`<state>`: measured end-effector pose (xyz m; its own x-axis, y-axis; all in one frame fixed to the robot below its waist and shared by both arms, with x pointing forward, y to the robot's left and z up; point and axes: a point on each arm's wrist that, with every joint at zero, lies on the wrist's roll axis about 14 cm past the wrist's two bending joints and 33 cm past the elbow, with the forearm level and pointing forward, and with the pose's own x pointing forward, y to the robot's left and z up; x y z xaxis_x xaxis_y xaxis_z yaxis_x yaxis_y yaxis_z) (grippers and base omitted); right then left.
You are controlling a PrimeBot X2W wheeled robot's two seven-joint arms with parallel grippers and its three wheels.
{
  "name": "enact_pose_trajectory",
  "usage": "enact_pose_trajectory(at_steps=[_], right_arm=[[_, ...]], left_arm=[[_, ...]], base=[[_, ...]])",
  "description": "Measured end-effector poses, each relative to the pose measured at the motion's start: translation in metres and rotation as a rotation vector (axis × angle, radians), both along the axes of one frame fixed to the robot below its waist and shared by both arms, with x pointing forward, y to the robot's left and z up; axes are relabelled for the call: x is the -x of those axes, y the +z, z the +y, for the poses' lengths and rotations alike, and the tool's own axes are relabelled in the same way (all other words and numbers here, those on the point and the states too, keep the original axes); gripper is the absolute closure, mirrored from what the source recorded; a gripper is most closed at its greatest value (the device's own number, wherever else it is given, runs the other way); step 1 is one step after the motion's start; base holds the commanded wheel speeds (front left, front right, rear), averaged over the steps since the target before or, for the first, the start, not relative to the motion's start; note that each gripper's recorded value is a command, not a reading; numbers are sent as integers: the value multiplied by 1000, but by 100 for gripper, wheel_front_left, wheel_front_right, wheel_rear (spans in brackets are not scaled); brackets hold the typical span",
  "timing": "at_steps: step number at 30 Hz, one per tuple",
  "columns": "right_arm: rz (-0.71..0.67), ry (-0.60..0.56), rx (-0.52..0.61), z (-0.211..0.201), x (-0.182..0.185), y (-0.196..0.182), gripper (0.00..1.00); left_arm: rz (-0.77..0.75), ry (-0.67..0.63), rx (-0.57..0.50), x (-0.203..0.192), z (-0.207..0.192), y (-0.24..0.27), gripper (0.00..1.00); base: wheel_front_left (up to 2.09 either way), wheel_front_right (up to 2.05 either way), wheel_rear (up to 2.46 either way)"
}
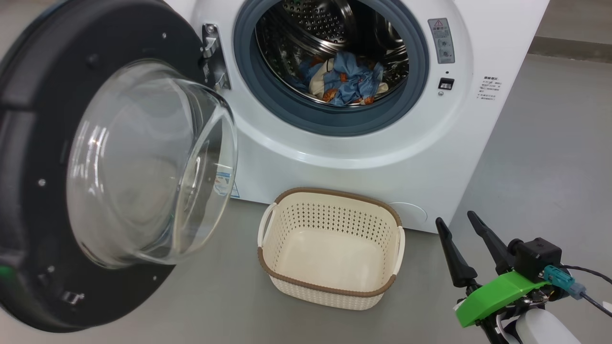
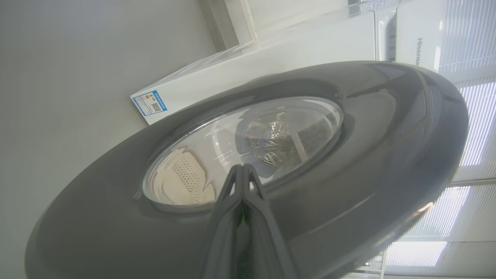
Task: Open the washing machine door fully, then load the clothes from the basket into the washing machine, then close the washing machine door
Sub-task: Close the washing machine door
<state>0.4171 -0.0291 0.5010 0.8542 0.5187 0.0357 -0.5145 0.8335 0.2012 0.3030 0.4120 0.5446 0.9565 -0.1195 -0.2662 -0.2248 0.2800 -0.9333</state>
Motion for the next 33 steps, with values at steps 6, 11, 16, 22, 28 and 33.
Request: enact_pose_trajectory(at_steps=[6, 11, 16, 22, 28, 33], right_arm=[[-3, 1, -18, 3, 2, 4, 0], [-8, -13, -28, -1, 3, 8, 0], [-2, -35, -44, -6, 6, 8, 0], [-1, -81, -52, -22, 10, 8, 0], [-5, -125, -62, -37, 13, 9, 0], [-4, -183, -66, -57, 17, 8, 0]], left_arm=[[-21, -172, 31, -1, -40, 1, 100], [-20, -298, 42, -3, -72, -1, 100], [-37, -393, 67, -7, -102, 3, 100], [-94, -504, 109, -16, -147, 16, 100], [-126, -559, 115, -25, -175, 26, 100], [-136, -587, 140, -40, -198, 25, 100]], base=[[0, 0, 0], [0, 0, 0], [0, 0, 0], [0, 0, 0], [0, 0, 0], [0, 0, 0]])
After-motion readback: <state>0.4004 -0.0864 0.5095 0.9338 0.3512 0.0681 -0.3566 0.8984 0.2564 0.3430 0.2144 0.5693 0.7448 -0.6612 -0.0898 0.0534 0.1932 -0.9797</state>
